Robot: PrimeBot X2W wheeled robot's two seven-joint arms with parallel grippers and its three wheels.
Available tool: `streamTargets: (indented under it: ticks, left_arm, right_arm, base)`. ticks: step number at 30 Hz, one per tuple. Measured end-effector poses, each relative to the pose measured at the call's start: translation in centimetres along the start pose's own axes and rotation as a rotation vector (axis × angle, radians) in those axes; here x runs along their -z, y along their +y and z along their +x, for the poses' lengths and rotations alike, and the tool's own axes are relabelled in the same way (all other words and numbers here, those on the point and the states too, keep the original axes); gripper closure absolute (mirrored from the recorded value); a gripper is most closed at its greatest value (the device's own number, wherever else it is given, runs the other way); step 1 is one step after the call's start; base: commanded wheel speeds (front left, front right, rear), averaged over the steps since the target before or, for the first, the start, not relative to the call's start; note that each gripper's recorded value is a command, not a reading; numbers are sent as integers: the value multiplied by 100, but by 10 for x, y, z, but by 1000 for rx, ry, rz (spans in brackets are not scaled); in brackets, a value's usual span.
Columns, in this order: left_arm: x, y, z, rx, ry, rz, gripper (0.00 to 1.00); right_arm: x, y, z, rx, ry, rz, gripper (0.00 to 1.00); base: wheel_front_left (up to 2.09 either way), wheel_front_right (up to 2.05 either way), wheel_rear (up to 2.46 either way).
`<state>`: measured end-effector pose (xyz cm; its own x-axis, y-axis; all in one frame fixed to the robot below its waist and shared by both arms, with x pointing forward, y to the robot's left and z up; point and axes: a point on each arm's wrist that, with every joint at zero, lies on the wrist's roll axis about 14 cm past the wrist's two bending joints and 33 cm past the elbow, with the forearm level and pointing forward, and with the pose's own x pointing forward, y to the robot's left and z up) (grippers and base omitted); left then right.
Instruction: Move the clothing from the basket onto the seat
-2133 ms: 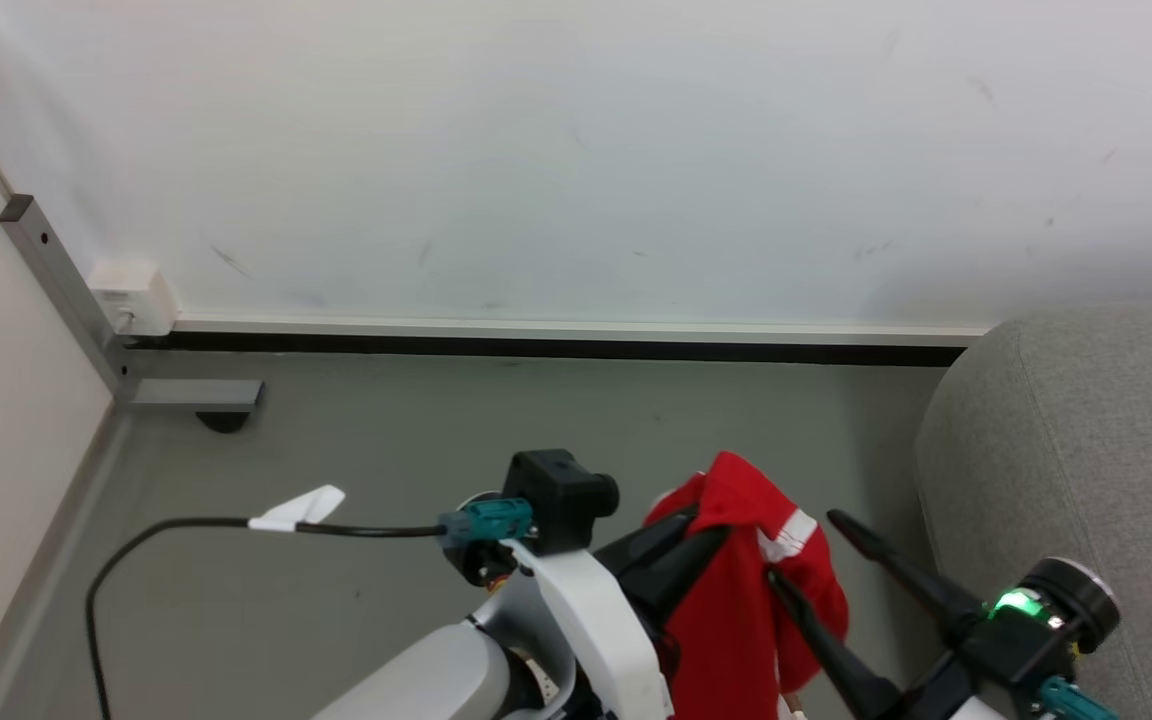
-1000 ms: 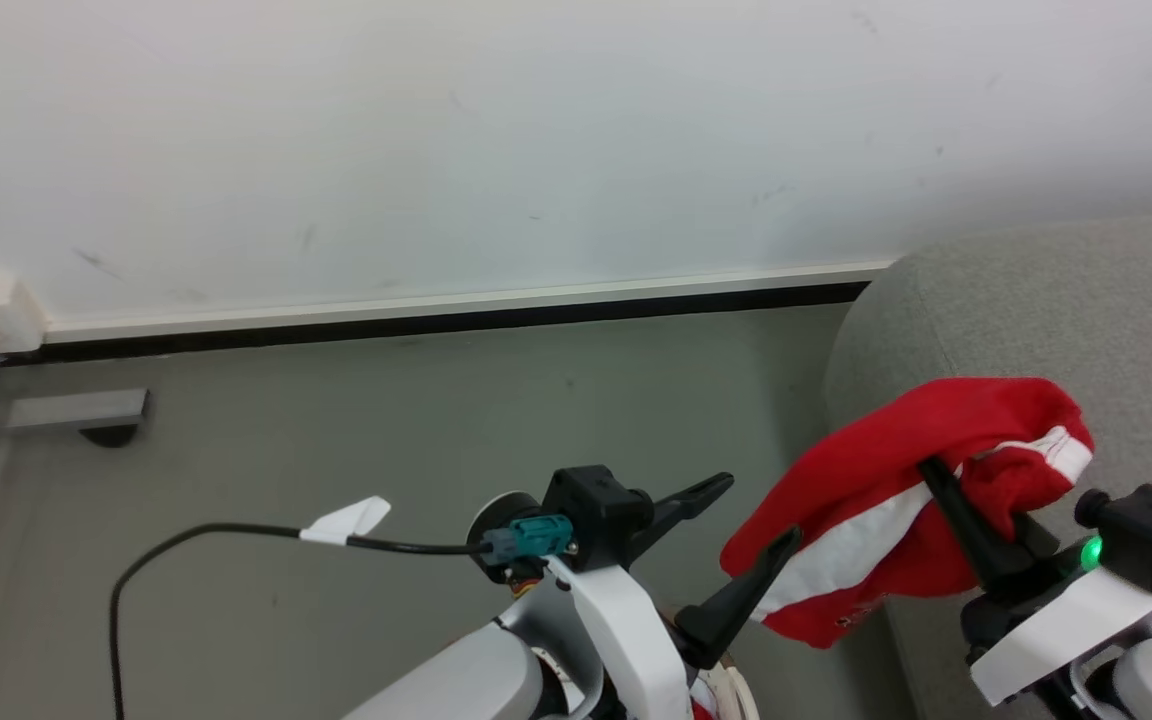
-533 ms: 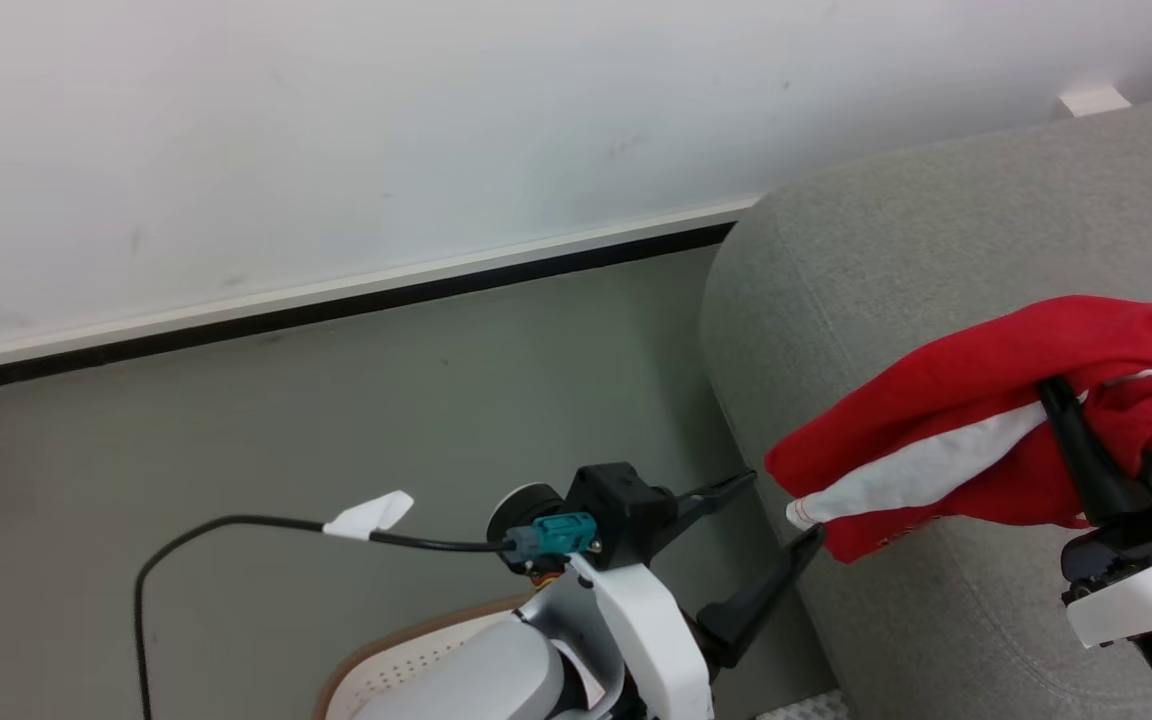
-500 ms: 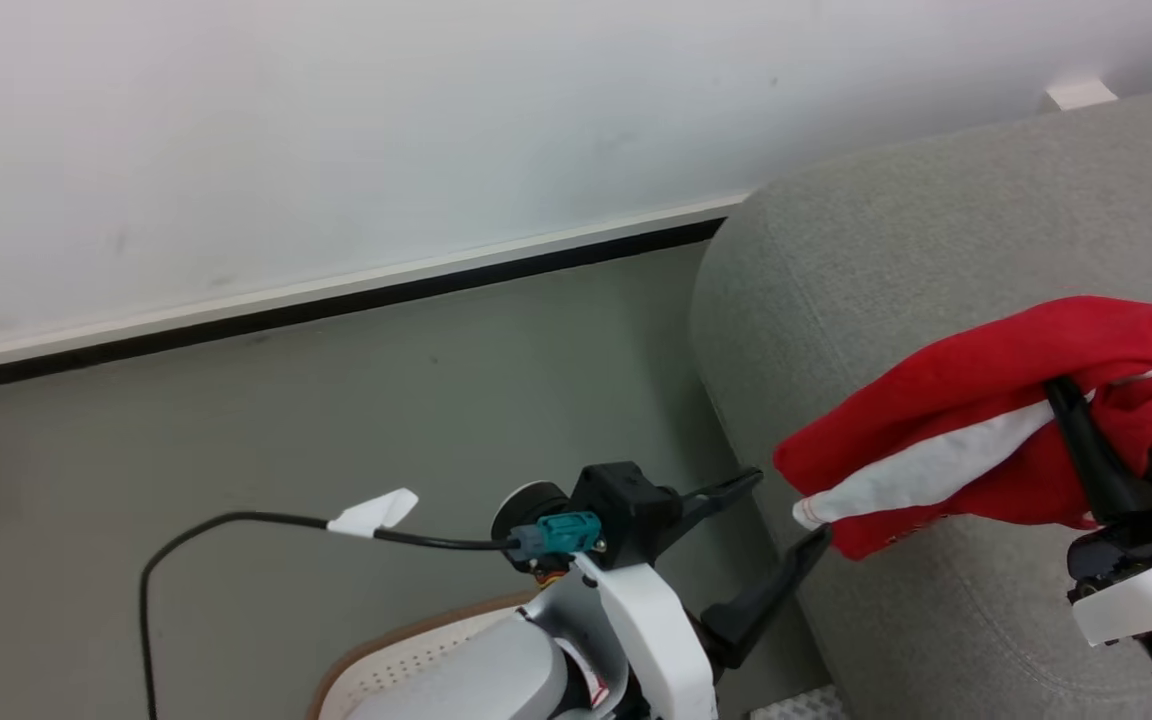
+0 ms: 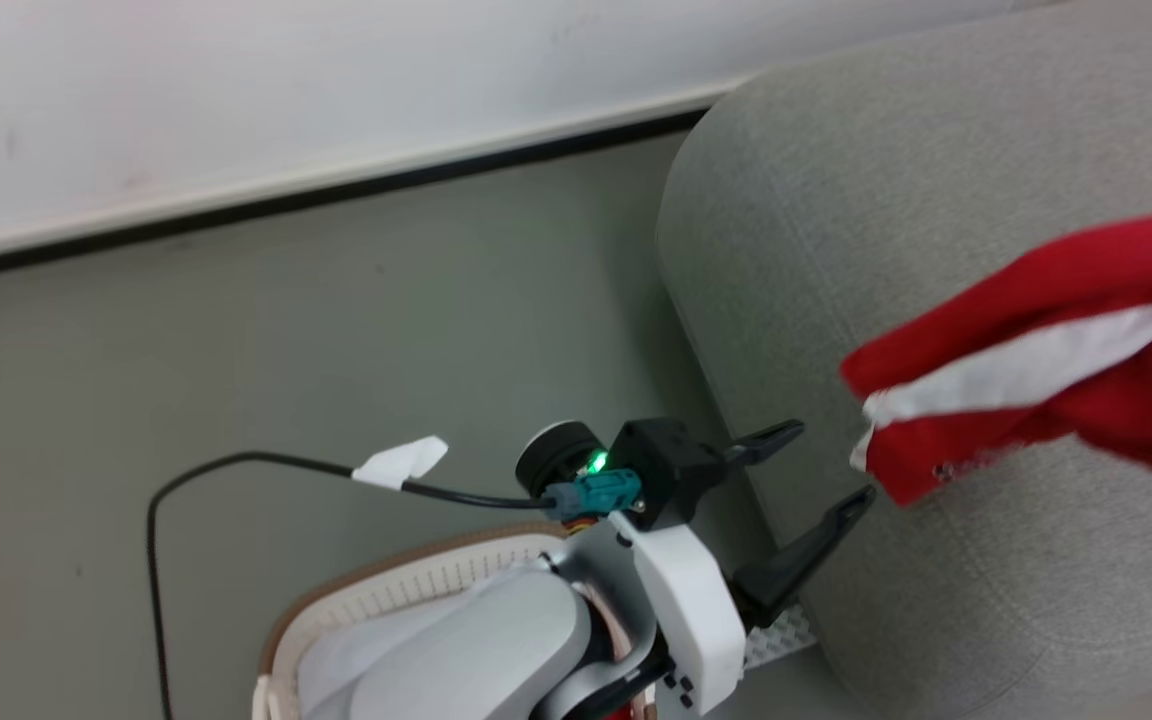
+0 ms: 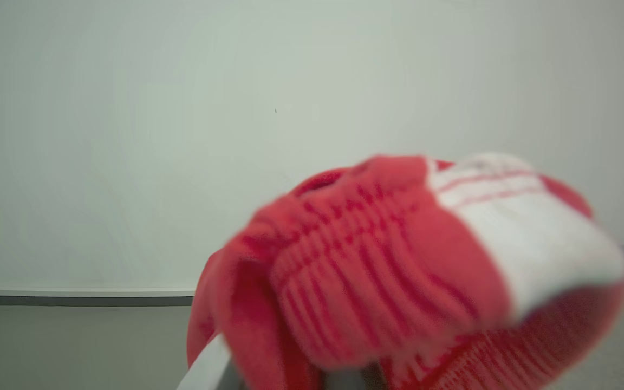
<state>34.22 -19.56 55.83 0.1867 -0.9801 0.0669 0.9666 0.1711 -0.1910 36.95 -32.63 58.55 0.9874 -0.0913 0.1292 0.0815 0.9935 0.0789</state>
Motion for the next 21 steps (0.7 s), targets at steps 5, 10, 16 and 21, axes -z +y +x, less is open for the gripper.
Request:
streamTargets:
  ticks: [5,10,16,21]
  left_arm:
    - [0,21,5,12,-10,15,0]
    - [2,61,6,-13,-20,32,0]
    - [17,94,5,-18,-20,26,0]
    - [32,121,0,-56,-26,-4,0]
  right_arm:
    - [-17,-25,46,64,-35,-40,100]
    - [-43,-47,109,108,-77,-98,100]
    - [-56,-96,165,239,-76,-169,100]
    - [-23,-141,186,375,-3,-216,100]
  base:
    - [0,0,0]
    - [0,0,0]
    - [0,0,0]
    - [0,0,0]
